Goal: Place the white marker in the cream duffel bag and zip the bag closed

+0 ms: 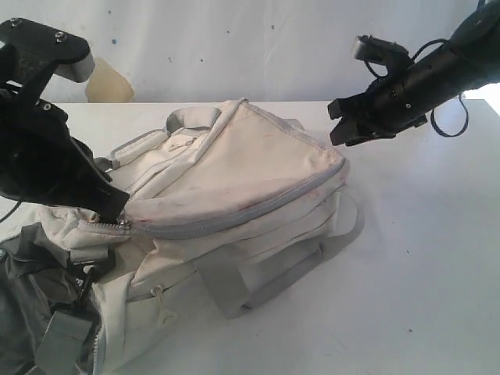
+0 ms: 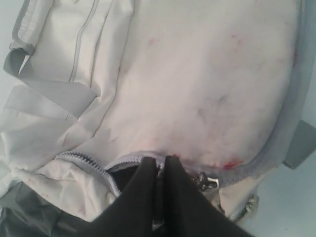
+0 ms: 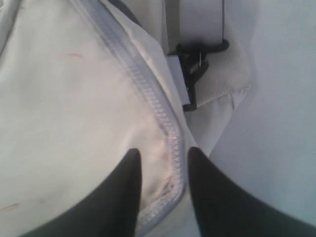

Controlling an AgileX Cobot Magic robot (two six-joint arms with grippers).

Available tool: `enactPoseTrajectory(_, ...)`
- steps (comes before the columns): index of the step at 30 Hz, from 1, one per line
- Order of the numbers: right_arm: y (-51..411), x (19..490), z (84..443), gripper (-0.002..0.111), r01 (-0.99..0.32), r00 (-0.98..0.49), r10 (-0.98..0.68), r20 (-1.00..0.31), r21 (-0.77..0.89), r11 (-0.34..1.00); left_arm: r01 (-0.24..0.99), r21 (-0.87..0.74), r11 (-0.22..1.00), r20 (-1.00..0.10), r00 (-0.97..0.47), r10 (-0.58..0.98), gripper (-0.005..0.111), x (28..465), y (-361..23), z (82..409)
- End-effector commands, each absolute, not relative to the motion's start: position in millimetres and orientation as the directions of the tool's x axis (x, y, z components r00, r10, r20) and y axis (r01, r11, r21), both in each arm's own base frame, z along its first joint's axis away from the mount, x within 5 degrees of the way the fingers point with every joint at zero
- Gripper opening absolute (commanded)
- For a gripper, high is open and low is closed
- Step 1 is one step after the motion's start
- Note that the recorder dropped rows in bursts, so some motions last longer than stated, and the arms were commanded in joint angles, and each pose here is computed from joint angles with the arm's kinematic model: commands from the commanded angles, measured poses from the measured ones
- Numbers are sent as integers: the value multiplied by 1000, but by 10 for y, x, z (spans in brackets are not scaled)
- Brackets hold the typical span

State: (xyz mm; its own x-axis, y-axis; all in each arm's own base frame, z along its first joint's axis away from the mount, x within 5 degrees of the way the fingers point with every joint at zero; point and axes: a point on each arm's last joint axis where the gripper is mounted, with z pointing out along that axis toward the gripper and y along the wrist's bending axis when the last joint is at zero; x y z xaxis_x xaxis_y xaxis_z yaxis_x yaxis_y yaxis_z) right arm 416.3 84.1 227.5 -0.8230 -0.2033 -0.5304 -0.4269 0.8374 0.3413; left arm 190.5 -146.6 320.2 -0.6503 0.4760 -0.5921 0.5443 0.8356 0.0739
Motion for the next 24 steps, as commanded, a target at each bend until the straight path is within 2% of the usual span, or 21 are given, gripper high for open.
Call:
enactPoseTrajectory(1,799,4093,2456,64,-462,-805,-235,-545,327,824,556,63,829,-641,-614,461,0,1913,-1496,3243)
enactPoseTrajectory(2,802,4076,2479,69,-467,-805,-239,-543,330,820,556,62,829,-647,-610,458,0,1917,-1501,3247)
enactPoseTrajectory(4,813,4021,2527,69,-486,-807,-262,-530,343,804,557,61,828,-652,-606,456,0,1920,-1504,3251)
enactPoseTrajectory(10,913,3795,2685,53,-565,-801,-366,-474,395,725,561,70,825,-630,-617,472,0,1987,-1560,3159)
enactPoseTrajectory(13,1040,3643,2839,48,-680,-715,-474,-513,353,643,562,75,823,-612,-626,483,0,2026,-1591,3096)
enactPoseTrajectory(18,1203,3324,3091,47,-797,-579,-568,-585,259,545,557,71,827,-614,-630,477,0,2036,-1593,3091)
enactPoseTrajectory(24,1319,2912,3210,47,-893,-376,-642,-669,76,444,439,-8,898,-631,-699,336,0,2123,-1497,3100)
